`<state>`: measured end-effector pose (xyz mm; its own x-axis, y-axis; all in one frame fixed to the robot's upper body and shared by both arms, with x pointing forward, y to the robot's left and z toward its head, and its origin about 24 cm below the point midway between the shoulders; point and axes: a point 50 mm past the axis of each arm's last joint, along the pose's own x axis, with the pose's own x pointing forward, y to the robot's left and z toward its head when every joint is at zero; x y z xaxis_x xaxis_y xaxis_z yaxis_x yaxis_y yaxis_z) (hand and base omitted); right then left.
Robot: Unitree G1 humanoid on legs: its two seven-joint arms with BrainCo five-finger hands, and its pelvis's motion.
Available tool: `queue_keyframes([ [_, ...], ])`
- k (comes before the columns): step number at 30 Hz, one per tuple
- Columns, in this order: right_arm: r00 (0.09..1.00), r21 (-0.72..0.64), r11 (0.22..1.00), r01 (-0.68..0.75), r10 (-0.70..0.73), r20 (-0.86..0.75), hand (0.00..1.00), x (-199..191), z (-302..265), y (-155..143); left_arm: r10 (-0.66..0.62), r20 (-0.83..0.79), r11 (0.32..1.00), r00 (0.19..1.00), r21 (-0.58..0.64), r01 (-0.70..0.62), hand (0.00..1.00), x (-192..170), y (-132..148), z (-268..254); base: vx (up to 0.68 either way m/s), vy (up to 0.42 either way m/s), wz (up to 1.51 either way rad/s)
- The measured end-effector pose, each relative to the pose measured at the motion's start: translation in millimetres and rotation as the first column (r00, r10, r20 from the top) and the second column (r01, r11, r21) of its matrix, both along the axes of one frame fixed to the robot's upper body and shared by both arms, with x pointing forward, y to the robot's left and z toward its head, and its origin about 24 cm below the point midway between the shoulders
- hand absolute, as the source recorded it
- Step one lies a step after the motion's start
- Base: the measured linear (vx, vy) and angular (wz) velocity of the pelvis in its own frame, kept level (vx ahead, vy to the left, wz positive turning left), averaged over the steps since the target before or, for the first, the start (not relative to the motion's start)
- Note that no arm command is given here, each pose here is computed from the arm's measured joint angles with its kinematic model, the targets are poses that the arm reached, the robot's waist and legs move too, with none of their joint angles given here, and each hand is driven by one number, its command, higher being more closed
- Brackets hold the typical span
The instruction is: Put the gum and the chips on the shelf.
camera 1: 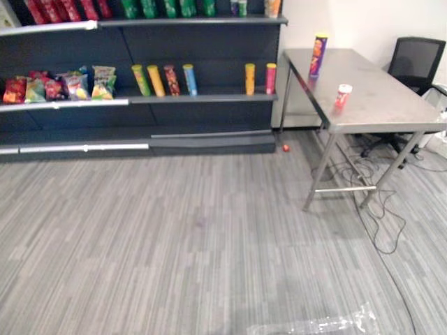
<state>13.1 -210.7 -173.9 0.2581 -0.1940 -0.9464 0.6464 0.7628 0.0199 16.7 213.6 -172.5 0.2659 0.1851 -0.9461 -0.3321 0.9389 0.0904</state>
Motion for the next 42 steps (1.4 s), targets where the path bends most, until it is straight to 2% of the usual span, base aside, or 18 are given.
queue_keyframes([
  [29,0.998,-0.036,0.998,-0.060,0.061,0.030,0.00,10,1,0,-0.015,0.014,1.000,1.000,0.010,0.015,0.00,1,0,0,-0.01,-0.018,-0.03],
  [42,0.985,-0.054,0.985,-0.166,0.168,0.032,0.00,21,2,-1,-0.050,0.021,0.999,0.999,0.015,0.049,0.00,7,1,1,-0.02,-0.033,0.01],
])
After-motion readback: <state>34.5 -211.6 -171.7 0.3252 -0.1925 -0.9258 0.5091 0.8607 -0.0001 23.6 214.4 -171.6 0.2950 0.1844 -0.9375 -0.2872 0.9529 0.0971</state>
